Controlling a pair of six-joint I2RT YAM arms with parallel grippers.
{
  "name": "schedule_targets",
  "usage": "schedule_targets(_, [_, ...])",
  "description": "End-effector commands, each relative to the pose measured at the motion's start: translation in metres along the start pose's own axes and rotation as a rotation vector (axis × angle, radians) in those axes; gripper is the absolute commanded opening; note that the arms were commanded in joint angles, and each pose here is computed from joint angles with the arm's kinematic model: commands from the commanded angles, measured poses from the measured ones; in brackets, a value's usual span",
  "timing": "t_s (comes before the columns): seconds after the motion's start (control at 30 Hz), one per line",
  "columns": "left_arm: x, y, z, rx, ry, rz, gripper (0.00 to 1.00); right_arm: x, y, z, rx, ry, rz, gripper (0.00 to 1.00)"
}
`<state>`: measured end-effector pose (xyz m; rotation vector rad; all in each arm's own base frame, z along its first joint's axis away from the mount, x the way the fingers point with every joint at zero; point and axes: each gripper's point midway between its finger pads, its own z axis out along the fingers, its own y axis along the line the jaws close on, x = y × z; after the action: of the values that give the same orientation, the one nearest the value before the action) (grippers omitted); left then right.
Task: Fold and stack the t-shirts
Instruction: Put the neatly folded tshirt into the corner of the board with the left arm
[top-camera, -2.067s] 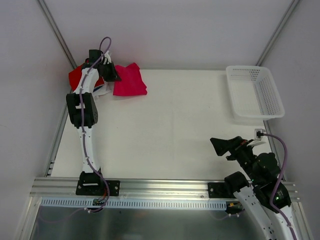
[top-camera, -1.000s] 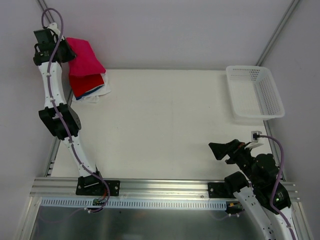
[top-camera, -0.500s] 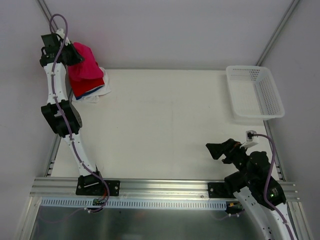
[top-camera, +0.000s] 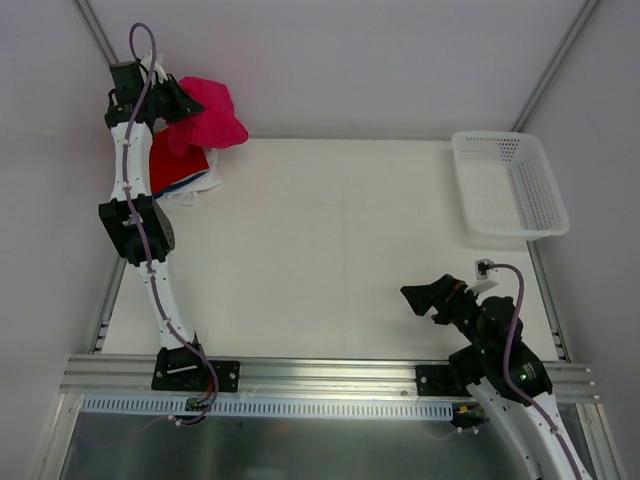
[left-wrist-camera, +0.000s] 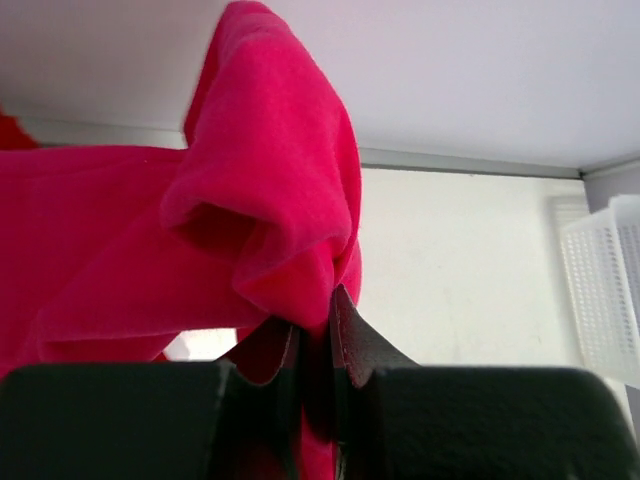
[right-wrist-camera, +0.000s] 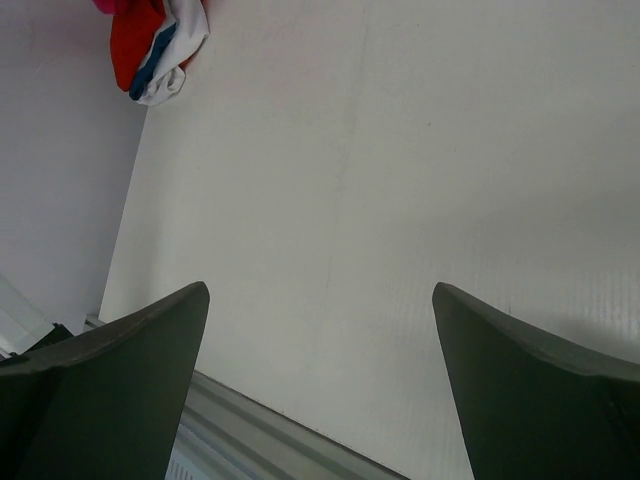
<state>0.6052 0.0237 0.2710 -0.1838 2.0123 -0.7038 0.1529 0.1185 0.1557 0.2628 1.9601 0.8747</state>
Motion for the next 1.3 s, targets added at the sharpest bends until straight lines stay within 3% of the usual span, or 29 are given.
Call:
schedule_targets(0.0, [-0.044, -0.105, -0.030, 0.246, -0.112, 0.136, 0.00, -0.013, 0.027, 0.004, -0.128, -0.053, 0.013, 0.99])
schedule_targets(0.1, [-0.049, -0.122, -0.029, 0.215, -0.157, 0.229, 0.00, -0.008, 0.026, 0.012, -0.120, -0.019, 0.019, 0.99])
schedule_targets(0.2, [-0.051, -0.104, -0.031, 0.190, -0.155, 0.203, 0.00, -0.008, 0.025, 0.012, -0.117, -0.016, 0.015, 0.99])
schedule_targets(0.27, [-0.041, -0.075, -0.028, 0.134, -0.127, 0.164, 0.00, -0.008, 0.022, 0.011, -0.107, -0.022, 0.005, 0.99])
schedule_targets(0.5, [-0.044, 0.041, -0.054, -0.301, -0.181, 0.166, 0.00, -0.007, 0.019, 0.009, -0.095, -0.022, -0.018, 0.99])
schedule_targets(0.7, [-0.043, 0.090, -0.071, -0.550, -0.198, 0.170, 0.00, -0.006, 0.016, 0.008, -0.083, -0.015, -0.045, 1.00])
schedule_targets(1.03, [0.026, 0.183, -0.072, -0.827, -0.060, 0.084, 0.00, -0.002, 0.009, 0.013, -0.059, -0.002, -0.049, 1.00])
schedule_targets(1.13, [0.037, 0.207, -0.085, -0.955, -0.053, 0.063, 0.00, -0.001, 0.007, 0.014, -0.051, -0.001, -0.048, 0.99])
schedule_targets(1.27, [0.044, 0.232, -0.103, -1.000, -0.056, 0.000, 0.00, 0.001, 0.004, 0.016, -0.042, 0.005, -0.050, 0.99])
